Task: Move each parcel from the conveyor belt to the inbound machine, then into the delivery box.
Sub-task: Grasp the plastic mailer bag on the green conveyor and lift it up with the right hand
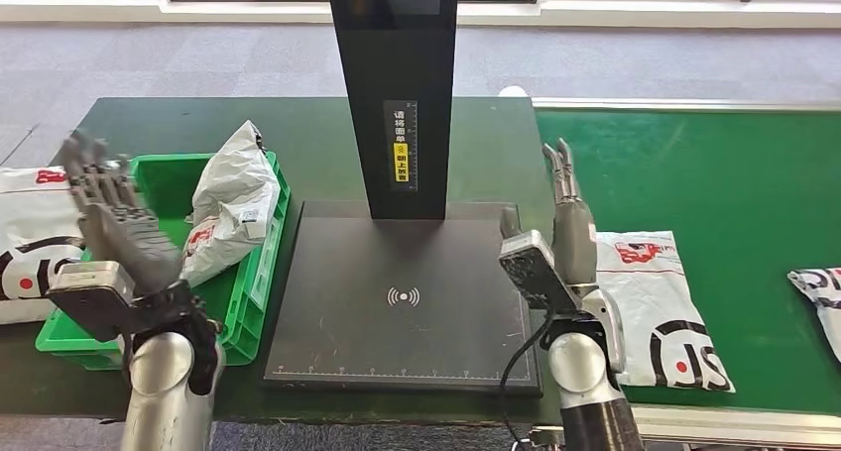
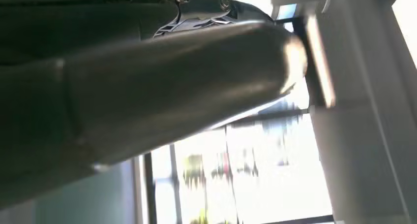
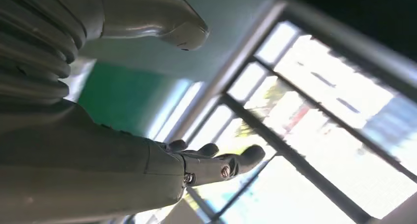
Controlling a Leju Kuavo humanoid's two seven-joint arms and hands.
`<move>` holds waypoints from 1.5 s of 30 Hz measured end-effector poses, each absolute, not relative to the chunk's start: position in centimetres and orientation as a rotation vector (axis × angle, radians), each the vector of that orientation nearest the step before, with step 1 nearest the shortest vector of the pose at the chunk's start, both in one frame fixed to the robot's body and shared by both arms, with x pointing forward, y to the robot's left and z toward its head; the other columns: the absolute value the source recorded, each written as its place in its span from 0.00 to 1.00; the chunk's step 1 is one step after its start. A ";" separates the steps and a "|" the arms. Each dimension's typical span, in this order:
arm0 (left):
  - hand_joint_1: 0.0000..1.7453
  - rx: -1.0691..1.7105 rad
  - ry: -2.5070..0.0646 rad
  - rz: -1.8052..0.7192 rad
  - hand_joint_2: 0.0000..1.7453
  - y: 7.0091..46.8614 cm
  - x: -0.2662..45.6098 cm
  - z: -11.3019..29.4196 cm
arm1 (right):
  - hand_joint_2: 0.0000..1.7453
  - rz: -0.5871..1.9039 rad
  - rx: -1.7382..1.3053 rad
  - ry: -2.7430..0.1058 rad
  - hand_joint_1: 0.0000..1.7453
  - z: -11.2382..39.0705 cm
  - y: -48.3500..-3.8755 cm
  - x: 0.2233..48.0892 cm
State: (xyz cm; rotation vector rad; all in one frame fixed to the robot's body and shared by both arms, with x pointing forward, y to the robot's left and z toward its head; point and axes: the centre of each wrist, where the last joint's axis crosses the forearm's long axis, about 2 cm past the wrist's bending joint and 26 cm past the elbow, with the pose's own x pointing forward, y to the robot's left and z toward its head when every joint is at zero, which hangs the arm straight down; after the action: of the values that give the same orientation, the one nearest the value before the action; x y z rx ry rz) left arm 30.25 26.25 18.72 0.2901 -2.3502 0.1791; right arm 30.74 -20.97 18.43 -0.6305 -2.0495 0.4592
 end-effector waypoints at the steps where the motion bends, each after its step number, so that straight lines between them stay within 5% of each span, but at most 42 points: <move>1: 0.00 0.144 -2.342 0.177 0.00 25.3 30.2 18.5 | 1.00 0.505 -0.719 -1.957 0.00 17.2 -22.0 31.0; 10: 0.00 -0.254 -2.311 0.138 0.00 20.5 30.0 17.7 | 1.00 0.662 -1.048 -1.332 0.00 8.9 -29.8 28.8; 32: 0.00 -0.296 -2.248 0.121 0.00 19.3 29.5 17.6 | 1.00 0.559 -1.131 -0.821 0.00 4.3 -37.6 21.9; 36: 0.00 -0.297 -2.245 0.122 0.00 19.3 29.5 17.6 | 1.00 0.549 -1.138 -0.797 1.00 4.2 -38.4 21.5; 45: 0.00 -0.298 -2.236 0.121 0.00 19.2 29.5 17.4 | 1.00 0.598 -1.093 -0.778 1.00 2.7 -40.0 23.4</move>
State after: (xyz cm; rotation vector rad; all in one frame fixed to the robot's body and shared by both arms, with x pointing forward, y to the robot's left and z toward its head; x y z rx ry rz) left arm 29.51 19.17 17.42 -0.2984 -2.2363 0.1212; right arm 23.42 -40.02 2.68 -1.0931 -0.7776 0.5982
